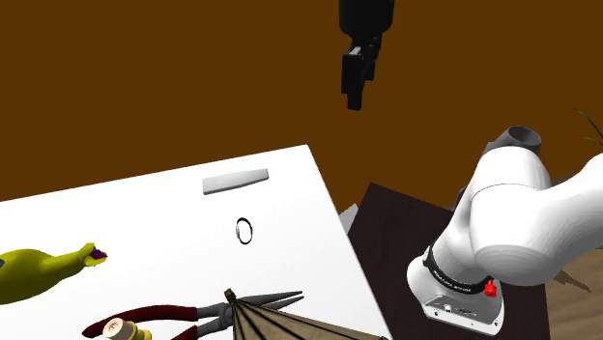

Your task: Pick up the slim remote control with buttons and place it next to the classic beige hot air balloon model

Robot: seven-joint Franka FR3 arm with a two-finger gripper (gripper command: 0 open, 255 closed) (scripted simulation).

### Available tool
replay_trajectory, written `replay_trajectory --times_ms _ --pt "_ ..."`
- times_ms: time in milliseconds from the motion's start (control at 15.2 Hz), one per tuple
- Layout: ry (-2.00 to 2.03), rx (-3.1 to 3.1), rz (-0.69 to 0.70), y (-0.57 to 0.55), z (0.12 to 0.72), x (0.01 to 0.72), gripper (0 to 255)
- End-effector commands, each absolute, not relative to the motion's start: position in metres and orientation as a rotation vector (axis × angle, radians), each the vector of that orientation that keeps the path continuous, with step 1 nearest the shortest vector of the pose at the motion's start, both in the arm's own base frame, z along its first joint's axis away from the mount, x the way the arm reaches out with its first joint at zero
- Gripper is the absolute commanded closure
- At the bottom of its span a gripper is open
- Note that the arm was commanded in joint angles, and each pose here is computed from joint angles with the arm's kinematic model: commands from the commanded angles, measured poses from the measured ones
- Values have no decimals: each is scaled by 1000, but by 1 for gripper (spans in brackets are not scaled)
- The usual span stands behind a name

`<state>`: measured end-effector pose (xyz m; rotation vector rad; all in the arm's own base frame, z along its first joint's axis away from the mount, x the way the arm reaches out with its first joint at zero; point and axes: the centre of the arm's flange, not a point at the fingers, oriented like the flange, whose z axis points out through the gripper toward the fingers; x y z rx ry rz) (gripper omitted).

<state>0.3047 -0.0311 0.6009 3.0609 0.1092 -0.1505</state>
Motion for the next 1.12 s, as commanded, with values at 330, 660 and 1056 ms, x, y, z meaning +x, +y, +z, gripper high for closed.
replay_trajectory --times_ms 330,660,1056 --pt "241 3065 -132 -46 553 345 0" --pt "374 3063 -112 -57 504 386 0" --pt "533 3054 -89 -65 447 438 0"
